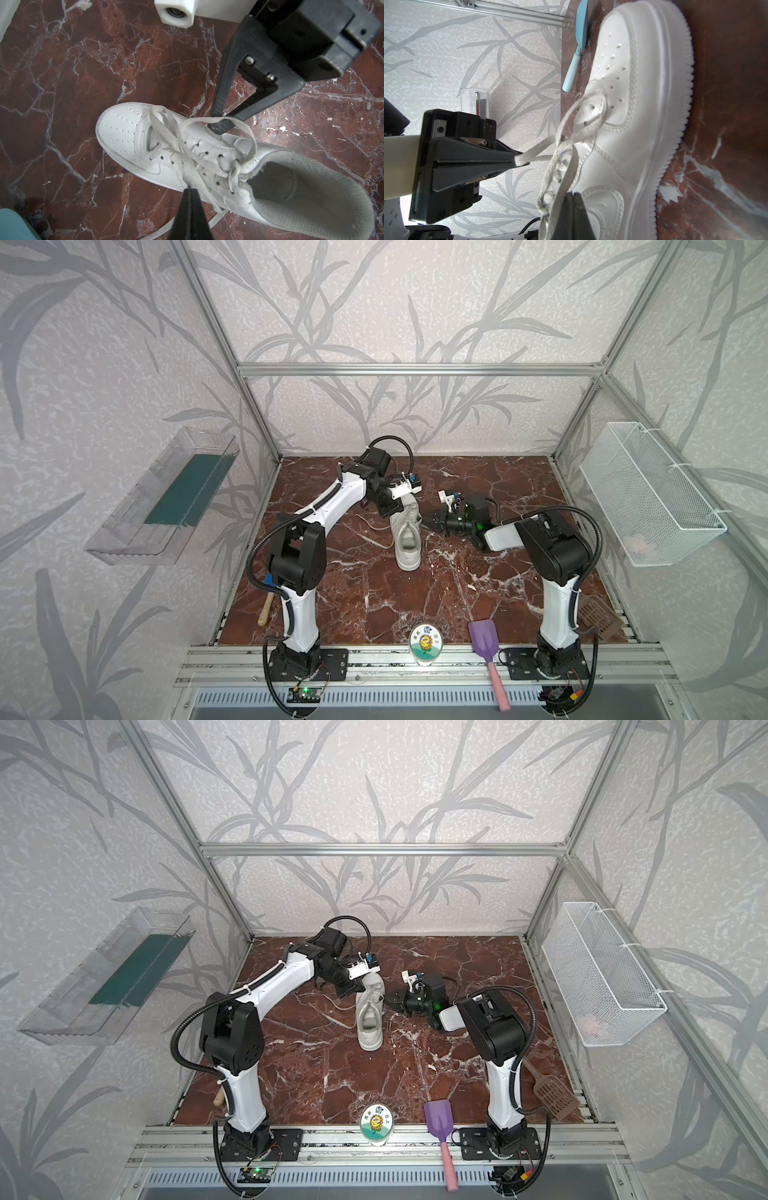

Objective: Tie the shoes

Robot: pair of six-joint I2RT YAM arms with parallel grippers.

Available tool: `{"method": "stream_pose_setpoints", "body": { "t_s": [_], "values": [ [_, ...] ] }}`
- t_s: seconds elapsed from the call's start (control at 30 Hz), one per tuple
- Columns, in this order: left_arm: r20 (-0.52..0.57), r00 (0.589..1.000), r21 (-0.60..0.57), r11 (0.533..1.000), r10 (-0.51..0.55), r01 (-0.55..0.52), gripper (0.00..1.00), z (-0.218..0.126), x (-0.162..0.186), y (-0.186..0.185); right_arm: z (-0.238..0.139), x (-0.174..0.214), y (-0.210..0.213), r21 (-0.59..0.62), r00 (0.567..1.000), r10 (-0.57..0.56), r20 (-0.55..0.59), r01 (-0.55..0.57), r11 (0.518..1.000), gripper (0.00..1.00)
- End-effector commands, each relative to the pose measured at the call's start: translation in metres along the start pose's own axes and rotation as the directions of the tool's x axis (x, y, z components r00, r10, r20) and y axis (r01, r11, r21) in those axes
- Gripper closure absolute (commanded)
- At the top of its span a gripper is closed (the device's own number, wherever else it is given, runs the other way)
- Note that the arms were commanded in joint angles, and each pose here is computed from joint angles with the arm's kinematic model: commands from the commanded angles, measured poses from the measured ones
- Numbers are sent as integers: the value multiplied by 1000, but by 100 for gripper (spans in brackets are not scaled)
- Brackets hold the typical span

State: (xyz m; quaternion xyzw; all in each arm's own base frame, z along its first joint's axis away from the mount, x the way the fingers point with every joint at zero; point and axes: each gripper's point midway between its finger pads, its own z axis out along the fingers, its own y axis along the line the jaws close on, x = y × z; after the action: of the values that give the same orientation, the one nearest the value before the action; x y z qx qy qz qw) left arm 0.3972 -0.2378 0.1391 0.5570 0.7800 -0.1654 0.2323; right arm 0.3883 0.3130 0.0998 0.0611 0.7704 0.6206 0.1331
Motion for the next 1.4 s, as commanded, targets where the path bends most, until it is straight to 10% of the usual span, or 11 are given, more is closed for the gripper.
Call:
{"method": "stream_pose_setpoints", "body": {
  "t_s": [0.0, 1.37],
  "values": [
    [10, 999, 3, 999, 36, -36, 100, -11, -5, -11, 3, -1, 8, -47, 1000, -17, -3, 17, 999, 98],
    [-95, 992, 67, 995, 85, -79, 100, 15, 4, -28, 15, 0, 36, -173, 1000, -20, -12, 17, 985, 80]
  ]
}}
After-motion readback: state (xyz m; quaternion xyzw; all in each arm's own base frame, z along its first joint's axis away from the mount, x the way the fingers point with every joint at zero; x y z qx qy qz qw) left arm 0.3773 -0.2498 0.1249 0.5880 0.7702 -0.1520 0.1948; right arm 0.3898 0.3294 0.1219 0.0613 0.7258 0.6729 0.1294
